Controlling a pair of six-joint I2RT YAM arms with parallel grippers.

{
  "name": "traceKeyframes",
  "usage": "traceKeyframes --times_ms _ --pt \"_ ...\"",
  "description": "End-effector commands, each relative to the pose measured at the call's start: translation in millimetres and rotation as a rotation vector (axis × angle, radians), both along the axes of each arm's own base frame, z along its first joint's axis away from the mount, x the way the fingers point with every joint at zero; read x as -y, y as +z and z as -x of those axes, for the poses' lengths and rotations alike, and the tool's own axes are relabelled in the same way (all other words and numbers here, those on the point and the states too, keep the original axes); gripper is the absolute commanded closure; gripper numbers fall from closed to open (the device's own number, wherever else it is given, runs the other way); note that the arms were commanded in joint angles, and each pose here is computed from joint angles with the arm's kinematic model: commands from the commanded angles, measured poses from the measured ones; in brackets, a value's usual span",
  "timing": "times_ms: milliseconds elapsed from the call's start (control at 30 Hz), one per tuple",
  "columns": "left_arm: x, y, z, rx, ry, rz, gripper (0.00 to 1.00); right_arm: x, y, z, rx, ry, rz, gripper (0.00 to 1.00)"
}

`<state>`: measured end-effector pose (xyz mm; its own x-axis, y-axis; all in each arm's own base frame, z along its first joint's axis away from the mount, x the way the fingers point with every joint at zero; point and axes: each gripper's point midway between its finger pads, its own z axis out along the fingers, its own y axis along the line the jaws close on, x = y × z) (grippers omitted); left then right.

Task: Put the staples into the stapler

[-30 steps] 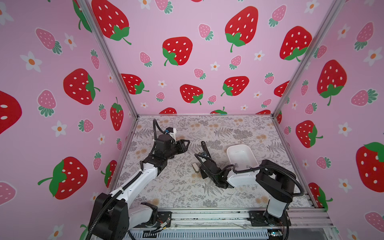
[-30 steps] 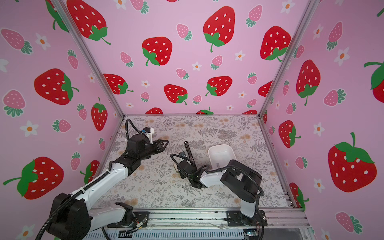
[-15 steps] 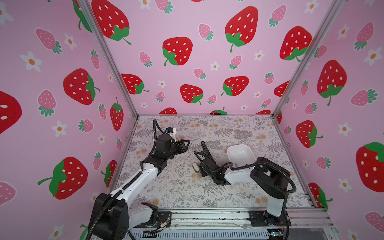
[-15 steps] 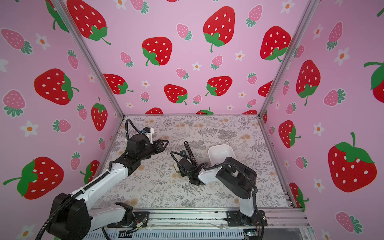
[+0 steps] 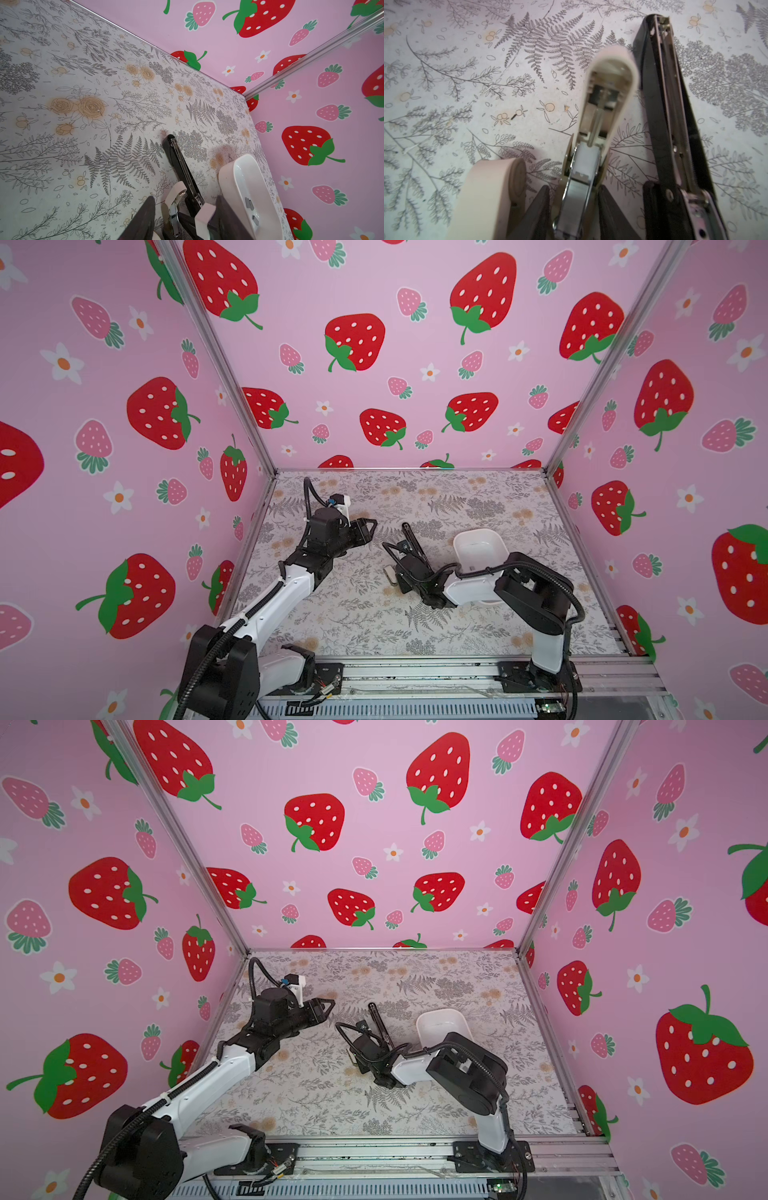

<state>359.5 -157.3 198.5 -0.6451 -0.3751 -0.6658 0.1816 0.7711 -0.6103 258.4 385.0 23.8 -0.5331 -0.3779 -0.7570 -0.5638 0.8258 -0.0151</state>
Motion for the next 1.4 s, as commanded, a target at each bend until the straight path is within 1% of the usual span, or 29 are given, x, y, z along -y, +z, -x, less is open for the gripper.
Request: traceKeyframes --times_ms 0,133,300,533,633,867,1033,1133,1267,1300,1367 --pt "-2 15 -11 0.03 0.002 0.025 0.5 -2 -12 10 -0.015 0.036 0.028 0.65" --pt "-7 13 -12 0.029 0.015 0.017 0.5 -5 -12 20 -0.032 0.062 -0.003 0.69" --pt "-11 9 -14 0.024 0.033 -0.002 0.5 -17 -11 37 -0.053 0.101 -0.045 0.7" --pt "-15 -3 -22 0.0 0.053 -0.009 0.51 -31 -8 51 -0.071 0.132 -0.086 0.7" --pt "-14 -9 -25 -0.012 0.054 -0.011 0.51 -26 -9 50 -0.066 0.106 -0.079 0.7" --pt "-9 -20 -33 -0.03 0.041 0.008 0.52 2 -14 41 -0.03 0.02 -0.043 0.7" --pt "-4 -34 -38 -0.042 0.028 0.004 0.57 8 -15 39 -0.014 0.011 -0.029 0.7" --pt "2 -51 -37 -0.036 -0.006 -0.025 0.6 9 -15 36 -0.001 0.004 -0.015 0.66" --pt "8 -87 -30 -0.067 -0.049 -0.061 0.63 10 -12 33 0.016 -0.003 -0.008 0.56" --pt "7 -94 -30 -0.075 -0.05 -0.064 0.65 10 -10 33 0.02 0.002 -0.01 0.54" --pt "5 -102 -28 -0.062 -0.044 -0.068 0.65 9 -4 33 0.027 0.005 -0.019 0.52"
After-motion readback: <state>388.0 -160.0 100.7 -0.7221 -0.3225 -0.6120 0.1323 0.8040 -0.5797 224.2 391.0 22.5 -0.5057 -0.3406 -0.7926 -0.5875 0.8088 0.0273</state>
